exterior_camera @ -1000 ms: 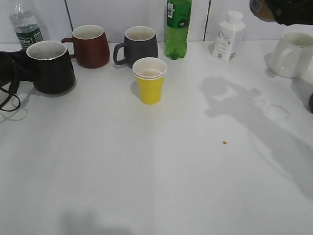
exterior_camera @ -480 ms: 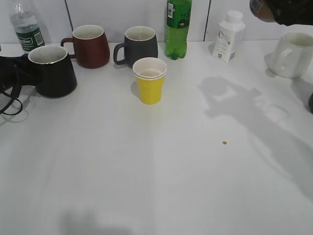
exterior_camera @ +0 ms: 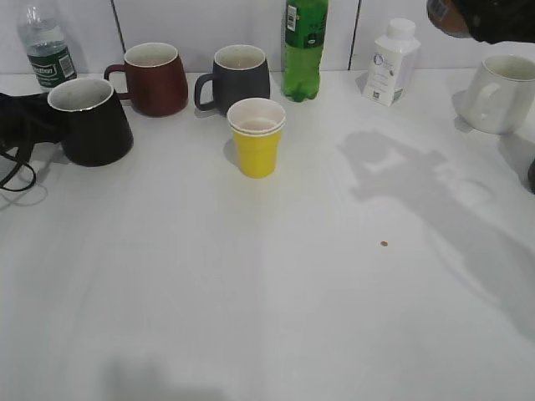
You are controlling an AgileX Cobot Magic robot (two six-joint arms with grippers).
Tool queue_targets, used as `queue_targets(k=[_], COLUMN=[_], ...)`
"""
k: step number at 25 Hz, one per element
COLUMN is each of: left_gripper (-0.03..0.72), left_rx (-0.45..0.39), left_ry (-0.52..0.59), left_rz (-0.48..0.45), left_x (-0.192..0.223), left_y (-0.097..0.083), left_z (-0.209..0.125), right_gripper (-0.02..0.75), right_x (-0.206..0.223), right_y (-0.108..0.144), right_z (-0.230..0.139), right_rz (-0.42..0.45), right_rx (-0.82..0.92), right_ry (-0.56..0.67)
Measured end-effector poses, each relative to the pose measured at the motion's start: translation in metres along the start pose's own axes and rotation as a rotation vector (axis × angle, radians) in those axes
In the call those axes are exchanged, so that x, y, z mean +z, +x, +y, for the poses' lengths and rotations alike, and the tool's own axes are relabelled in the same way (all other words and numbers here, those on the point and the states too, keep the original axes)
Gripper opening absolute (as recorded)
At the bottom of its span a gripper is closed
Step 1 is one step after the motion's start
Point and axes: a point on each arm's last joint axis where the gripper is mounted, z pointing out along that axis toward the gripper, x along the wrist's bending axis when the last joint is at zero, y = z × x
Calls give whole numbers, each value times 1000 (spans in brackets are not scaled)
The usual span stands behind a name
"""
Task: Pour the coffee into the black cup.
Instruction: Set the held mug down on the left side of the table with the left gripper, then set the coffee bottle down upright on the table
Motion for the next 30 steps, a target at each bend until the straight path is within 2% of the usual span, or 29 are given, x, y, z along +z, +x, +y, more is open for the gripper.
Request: queue_targets(k=[3,16,25,30], left_gripper=[295,311,311,311], left_rx=[0,-55,-52,-33], left_ry=[22,56,44,-3], left_rz=[11,48,52,51], left_x=[-2,-34,-73,-93], left_y=[0,-13,-33,-42], left_z=[2,5,24,42], right_gripper=[536,535,535,535], right_x=[0,2,28,55], right_y=[0,-4,-19,-28], right_z=[0,-8,-67,-94], right_rz=[0,-35,-65,-39], right_rx=[0,21,53,47], right_ry=[1,54,201,201])
